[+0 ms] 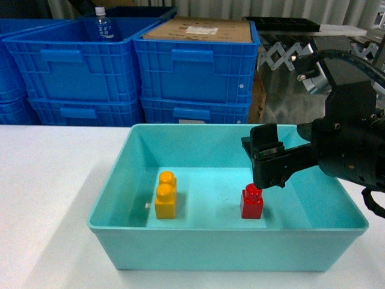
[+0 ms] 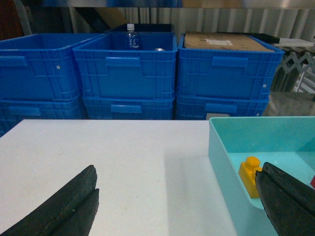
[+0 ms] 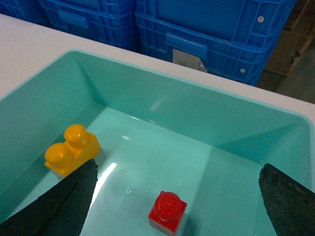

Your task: Pick red block from blue box to shelf

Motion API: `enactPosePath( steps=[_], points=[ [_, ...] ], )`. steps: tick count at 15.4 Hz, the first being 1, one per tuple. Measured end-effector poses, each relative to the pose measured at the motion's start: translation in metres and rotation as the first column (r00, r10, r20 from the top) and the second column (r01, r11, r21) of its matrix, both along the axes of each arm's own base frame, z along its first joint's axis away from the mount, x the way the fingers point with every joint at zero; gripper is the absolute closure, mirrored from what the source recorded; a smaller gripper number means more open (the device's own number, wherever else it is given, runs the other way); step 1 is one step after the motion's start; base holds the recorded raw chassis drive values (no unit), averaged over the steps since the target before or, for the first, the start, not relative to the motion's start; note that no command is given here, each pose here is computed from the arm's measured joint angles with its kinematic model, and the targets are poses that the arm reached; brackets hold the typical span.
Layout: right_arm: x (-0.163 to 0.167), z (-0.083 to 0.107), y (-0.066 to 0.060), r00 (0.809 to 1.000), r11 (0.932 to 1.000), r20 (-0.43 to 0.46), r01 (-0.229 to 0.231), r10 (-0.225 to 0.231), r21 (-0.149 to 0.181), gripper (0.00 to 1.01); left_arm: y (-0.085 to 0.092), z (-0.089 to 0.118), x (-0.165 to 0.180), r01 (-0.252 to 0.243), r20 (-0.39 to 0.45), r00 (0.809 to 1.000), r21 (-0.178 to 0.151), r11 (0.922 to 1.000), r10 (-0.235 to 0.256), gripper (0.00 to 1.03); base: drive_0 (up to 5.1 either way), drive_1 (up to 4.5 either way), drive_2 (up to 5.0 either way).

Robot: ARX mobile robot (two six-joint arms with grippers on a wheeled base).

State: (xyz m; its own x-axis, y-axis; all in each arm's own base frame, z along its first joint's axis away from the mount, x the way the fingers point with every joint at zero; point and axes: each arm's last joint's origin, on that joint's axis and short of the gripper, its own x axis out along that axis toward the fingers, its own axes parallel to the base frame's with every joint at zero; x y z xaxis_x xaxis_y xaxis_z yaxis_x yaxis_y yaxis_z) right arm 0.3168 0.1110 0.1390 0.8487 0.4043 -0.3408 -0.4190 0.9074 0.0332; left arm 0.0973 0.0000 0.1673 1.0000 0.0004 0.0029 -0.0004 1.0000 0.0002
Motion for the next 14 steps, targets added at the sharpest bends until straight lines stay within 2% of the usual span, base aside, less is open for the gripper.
enactPosePath(
  steps=[5,7,9,11,13,14],
  points=[
    [0.000,-0.001,0.000,1.000,1.0000,-0.007,0.000,0.000,0.000,0.03,0.000,0.000,0.000,0.000,0.000,1.000,0.000,1.0000,0.000,0.05,0.0,0.00,0.0],
    [0.004,-0.012,0.012,0.999,0.9997,-0.042,-0.025,0.025,0.002,0.03,0.000,0.000,0.000,0.000,0.000,1.000,0.000,1.0000,0.000,0.05,0.0,0.00,0.0],
    [0.014,-0.029,0.031,0.994,0.9977,-0.083,-0.068,0.067,-0.008,0.03,0.000,0.000,0.000,0.000,0.000,1.000,0.000,1.0000,0.000,0.05,0.0,0.00,0.0],
    [0.023,-0.032,0.046,0.990,0.9948,-0.102,-0.100,0.098,-0.016,0.03,0.000,0.000,0.000,0.000,0.000,1.000,0.000,1.0000,0.000,0.05,0.0,0.00,0.0],
    [0.039,-0.027,0.054,0.989,0.9950,-0.109,-0.098,0.095,-0.018,0.03,0.000,0.000,0.000,0.000,0.000,1.000,0.000,1.0000,0.000,0.05,0.0,0.00,0.0],
    [0.048,-0.027,0.055,0.987,0.9964,-0.134,-0.084,0.083,-0.007,0.03,0.000,0.000,0.000,0.000,0.000,1.000,0.000,1.0000,0.000,0.05,0.0,0.00,0.0]
  ],
)
